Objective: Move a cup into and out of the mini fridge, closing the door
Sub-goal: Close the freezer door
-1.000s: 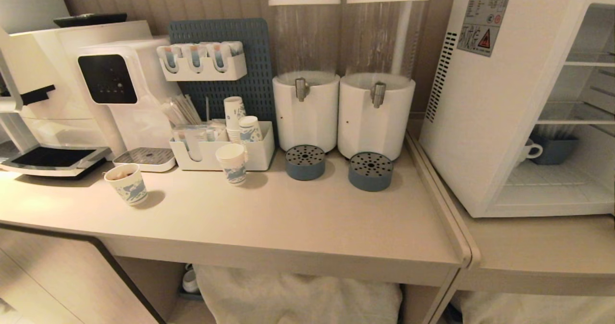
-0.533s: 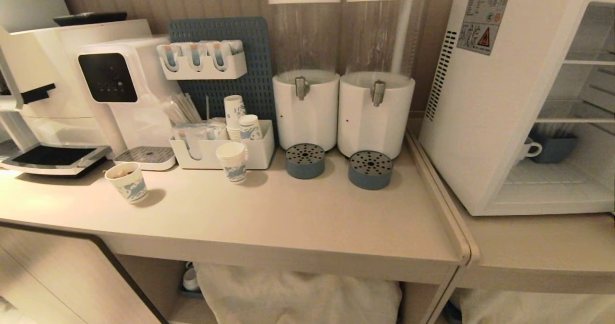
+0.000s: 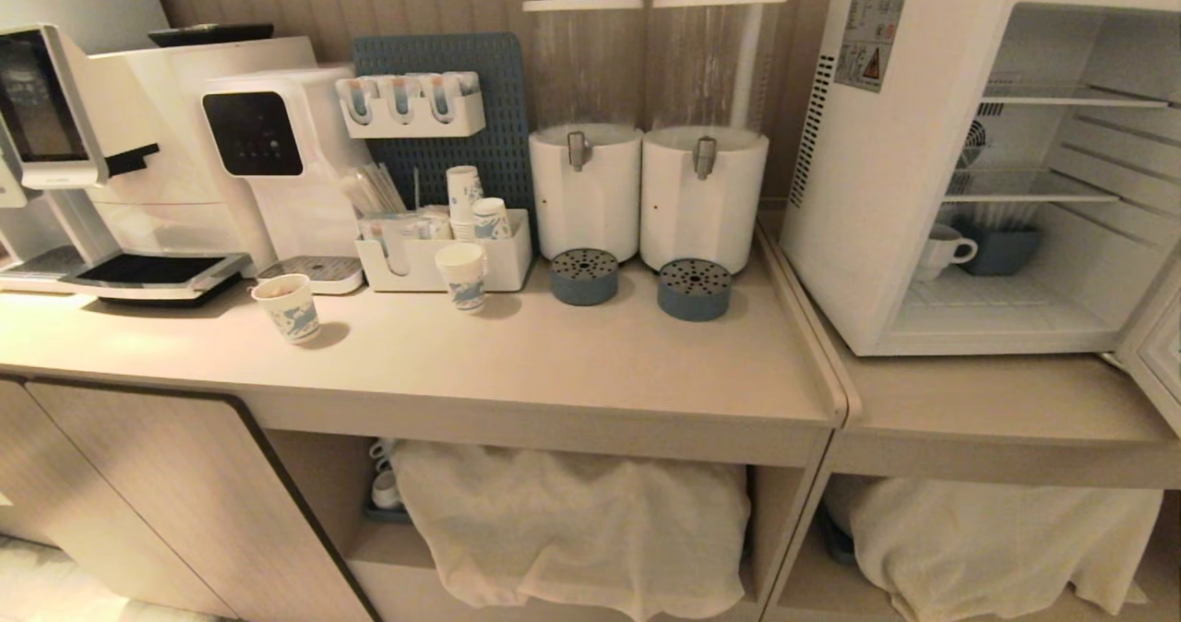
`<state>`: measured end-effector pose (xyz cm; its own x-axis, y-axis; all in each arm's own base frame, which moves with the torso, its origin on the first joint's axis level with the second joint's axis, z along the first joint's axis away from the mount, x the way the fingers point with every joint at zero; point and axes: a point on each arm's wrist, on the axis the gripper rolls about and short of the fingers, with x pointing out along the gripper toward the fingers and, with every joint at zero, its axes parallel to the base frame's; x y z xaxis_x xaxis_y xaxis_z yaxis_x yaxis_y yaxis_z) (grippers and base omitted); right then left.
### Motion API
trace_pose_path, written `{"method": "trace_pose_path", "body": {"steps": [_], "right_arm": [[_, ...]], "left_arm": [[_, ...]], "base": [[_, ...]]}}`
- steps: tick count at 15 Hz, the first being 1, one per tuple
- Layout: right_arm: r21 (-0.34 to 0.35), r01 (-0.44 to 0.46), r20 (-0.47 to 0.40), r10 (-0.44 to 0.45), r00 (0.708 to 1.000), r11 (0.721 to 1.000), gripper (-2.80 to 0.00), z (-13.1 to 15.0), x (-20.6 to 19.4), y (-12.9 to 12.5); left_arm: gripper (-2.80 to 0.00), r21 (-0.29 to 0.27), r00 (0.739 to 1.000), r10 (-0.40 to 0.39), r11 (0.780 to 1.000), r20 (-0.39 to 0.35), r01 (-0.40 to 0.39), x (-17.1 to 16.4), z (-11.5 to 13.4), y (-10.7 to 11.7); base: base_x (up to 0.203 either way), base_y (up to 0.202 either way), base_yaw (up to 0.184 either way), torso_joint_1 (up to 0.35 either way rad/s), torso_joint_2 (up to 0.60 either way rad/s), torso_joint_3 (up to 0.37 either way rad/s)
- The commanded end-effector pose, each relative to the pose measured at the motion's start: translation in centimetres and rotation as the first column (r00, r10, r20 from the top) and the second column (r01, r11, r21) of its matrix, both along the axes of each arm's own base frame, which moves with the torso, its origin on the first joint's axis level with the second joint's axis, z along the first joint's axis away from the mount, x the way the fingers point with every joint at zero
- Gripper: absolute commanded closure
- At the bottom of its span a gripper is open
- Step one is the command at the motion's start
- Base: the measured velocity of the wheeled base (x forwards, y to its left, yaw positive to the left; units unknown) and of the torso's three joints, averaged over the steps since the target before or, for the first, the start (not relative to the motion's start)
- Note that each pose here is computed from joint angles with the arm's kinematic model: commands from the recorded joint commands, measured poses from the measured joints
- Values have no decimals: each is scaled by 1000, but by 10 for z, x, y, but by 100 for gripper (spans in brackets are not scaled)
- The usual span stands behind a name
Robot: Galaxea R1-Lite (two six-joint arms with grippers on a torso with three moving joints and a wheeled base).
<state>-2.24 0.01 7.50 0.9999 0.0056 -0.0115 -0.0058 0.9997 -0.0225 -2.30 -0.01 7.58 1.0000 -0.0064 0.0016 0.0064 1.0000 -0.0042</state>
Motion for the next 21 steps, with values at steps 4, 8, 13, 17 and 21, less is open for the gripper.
{"method": "trace_pose_path", "body": {"steps": [4,8,13,17,21], "right_arm": [[0,-1,-7,1,1000,1000,0,-1,0,0],[0,-1,-7,1,1000,1000,0,-1,0,0],[0,-2,-7,2,1000,1000,0,-1,0,0],[0,-1,-8,1,1000,1000,0,-2,1,0],[0,-1,-7,1,1000,1000,0,-1,0,0]], "left_arm": [[0,0,1000,0,1000,-2,0,0,0,0],[0,0,1000,0,1000,-2,0,0,0,0],[0,1,1000,0,1000,-2,0,0,0,0],[0,1,1000,0,1000,-2,0,0,0,0],[0,1,1000,0,1000,-2,0,0,0,0]], "base": [[-193,0,0,3,1,1],[-194,0,-1,4,1,2],[-60,0,0,-1,-1,2],[-1,-105,-1,1,4,4],[0,-196,-1,4,1,4]]}}
